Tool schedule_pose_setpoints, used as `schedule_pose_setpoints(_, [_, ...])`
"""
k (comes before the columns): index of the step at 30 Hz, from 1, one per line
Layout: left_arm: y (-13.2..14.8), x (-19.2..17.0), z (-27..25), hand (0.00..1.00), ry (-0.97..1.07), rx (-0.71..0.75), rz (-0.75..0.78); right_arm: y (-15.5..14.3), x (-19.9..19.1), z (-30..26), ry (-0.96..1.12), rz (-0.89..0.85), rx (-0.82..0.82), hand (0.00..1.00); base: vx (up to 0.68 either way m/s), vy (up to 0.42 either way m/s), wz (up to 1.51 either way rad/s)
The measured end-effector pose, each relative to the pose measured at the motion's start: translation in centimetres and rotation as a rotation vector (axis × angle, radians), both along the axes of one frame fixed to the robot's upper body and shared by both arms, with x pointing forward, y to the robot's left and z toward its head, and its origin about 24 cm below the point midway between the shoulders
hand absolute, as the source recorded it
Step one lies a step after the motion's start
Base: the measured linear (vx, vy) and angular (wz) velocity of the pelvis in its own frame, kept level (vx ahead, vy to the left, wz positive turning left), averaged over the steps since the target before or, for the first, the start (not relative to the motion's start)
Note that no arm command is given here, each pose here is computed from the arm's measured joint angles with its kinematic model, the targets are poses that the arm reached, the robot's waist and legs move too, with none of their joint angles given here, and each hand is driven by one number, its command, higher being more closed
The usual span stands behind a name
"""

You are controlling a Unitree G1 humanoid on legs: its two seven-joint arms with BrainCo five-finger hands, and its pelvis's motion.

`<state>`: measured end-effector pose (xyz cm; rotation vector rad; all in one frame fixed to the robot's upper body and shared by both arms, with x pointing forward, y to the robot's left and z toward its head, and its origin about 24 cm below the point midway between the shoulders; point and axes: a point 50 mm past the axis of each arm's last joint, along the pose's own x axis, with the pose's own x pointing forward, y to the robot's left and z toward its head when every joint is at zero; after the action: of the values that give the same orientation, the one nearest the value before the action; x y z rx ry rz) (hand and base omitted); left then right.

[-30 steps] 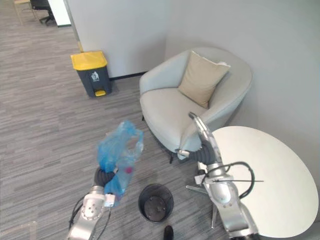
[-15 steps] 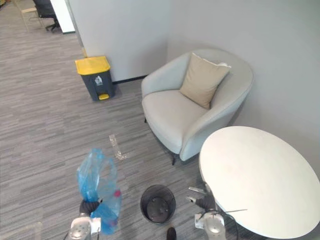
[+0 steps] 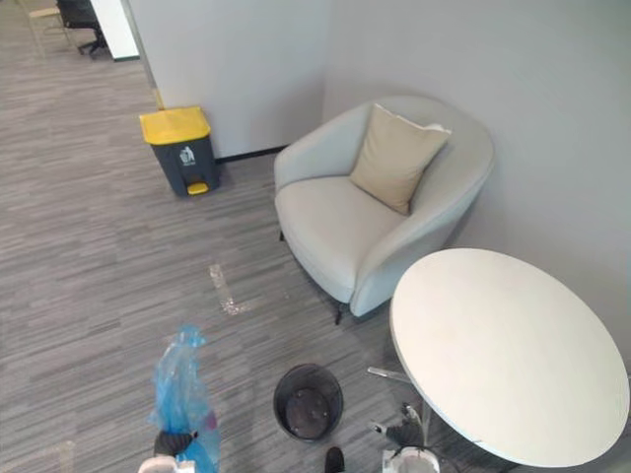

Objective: Gather rubbish on tea table into small bin, then transfer packed bag to large trash can.

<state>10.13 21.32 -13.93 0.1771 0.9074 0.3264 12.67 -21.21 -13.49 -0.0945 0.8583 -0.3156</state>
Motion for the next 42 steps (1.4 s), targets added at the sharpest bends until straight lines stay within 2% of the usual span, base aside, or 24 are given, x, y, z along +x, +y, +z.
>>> schedule_pose_setpoints(4, [-0.1,1.2,0.3,1.00,-0.032,-0.001,-0.008,0.2,1.1,0.2,-0.017,0.006,-0.003,0.00,-0.05,0.002,-0.28])
schedule_pose_setpoints(9, [-0.9,5.1,1.9,1.00,-0.160,-0.009,-0.027,1.6,4.5,1.9,-0.126,0.037,-0.004,0.00,-0.14,0.024,-0.44])
schedule_pose_setpoints(11, [-1.2,6.0,2.4,1.00,-0.195,-0.019,-0.028,1.8,4.7,2.0,-0.134,0.033,-0.002,0.00,-0.09,0.008,0.13])
schedule_pose_setpoints(17, [-1.2,5.4,2.3,1.00,-0.192,-0.023,-0.009,3.1,4.3,1.7,-0.128,0.040,0.022,0.00,-0.11,-0.169,0.40])
schedule_pose_setpoints(24, [-3.4,4.8,2.0,1.00,-0.186,-0.073,0.001,2.8,5.5,2.3,-0.157,0.037,-0.008,0.00,-0.20,-0.204,0.53])
schedule_pose_setpoints(28, [-4.4,6.0,2.5,1.00,-0.218,-0.087,-0.044,2.6,5.8,2.8,-0.185,0.014,-0.017,0.00,-0.20,-0.053,0.62])
schedule_pose_setpoints(33, [-5.0,6.9,2.5,1.00,-0.220,-0.092,-0.088,1.9,4.4,1.7,-0.122,-0.038,-0.010,0.00,-0.14,0.111,0.96])
schedule_pose_setpoints(42, [-2.0,4.8,1.5,1.00,-0.134,-0.011,-0.090,2.8,4.1,0.9,-0.077,-0.051,0.028,0.00,-0.02,0.150,0.18])
